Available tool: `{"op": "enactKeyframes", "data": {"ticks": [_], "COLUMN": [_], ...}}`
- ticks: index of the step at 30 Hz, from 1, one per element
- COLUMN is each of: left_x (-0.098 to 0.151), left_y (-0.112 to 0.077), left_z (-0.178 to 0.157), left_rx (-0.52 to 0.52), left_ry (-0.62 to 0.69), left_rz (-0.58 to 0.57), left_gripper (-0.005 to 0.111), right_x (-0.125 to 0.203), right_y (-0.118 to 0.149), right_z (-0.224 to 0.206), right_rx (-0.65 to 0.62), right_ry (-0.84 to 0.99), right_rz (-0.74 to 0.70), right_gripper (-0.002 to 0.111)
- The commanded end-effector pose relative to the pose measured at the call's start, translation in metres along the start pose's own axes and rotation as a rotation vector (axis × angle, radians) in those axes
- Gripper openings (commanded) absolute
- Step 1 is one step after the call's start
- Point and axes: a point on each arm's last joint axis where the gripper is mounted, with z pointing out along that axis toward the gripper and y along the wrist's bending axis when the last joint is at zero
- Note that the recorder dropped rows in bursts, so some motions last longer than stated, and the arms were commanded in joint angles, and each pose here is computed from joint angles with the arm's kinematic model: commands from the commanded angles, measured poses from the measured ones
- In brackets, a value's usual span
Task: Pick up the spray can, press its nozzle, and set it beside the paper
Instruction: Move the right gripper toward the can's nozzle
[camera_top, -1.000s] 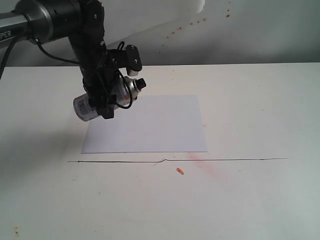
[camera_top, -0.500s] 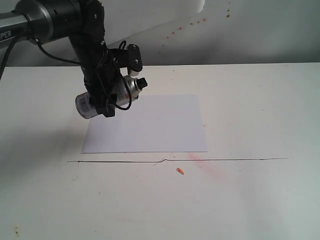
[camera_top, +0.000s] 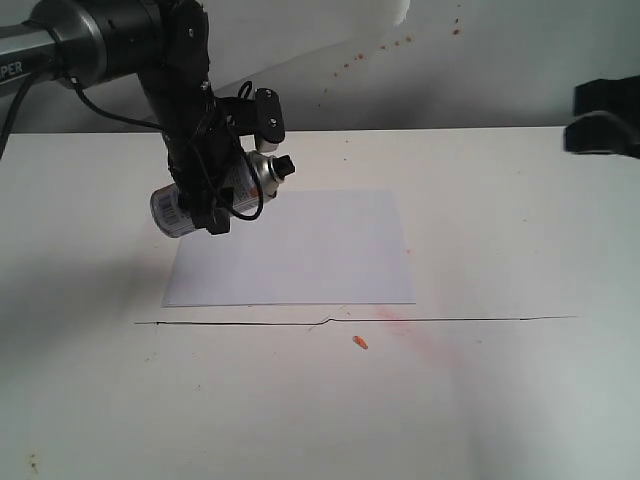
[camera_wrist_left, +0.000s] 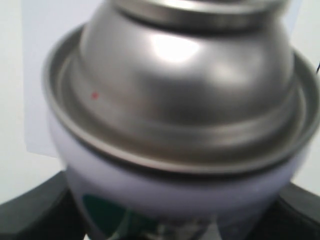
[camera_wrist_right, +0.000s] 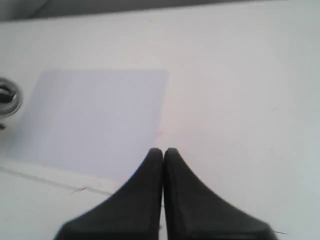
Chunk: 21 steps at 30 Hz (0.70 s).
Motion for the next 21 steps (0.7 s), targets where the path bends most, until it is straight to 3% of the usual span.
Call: {"op": "enactKeyframes", "data": {"ticks": [1,6,9,14,21], "left_x": [-0.001,-0.001,-0.001,-0.002,-0.003], "left_y": [0.001,0.001,0.001,0.002,0.003], "left_z": [-0.01,-0.01,-0.01,-0.008,0.012], "left_rx": [-0.021,-0.016,-0.017,-0.026,-0.001], "left_ry": [-0.014,-0.011,-0.012,-0.024,-0.002], "left_rz": [0.005,0.005,0.005,0.003,0.008], "left_gripper": [0.0,0.0,0.0,0.0,0.0], "right_x": [-0.012,-0.015,-0.007,-0.004,-0.031], "right_y": [-0.011,-0.022,-0.027,-0.031,-0.009], "right_z": [0.058,0.101,0.12,0.14,0.16], "right_rx": [-0.214,-0.326,-0.374,-0.46,-0.56], "right_ry": [0.13,0.122,0.143,0.128,0.19], "right_rz": [0.137,0.375,0.349,0.445,0.342], "right_gripper": [0.0,0.0,0.0,0.0,0.0]}}
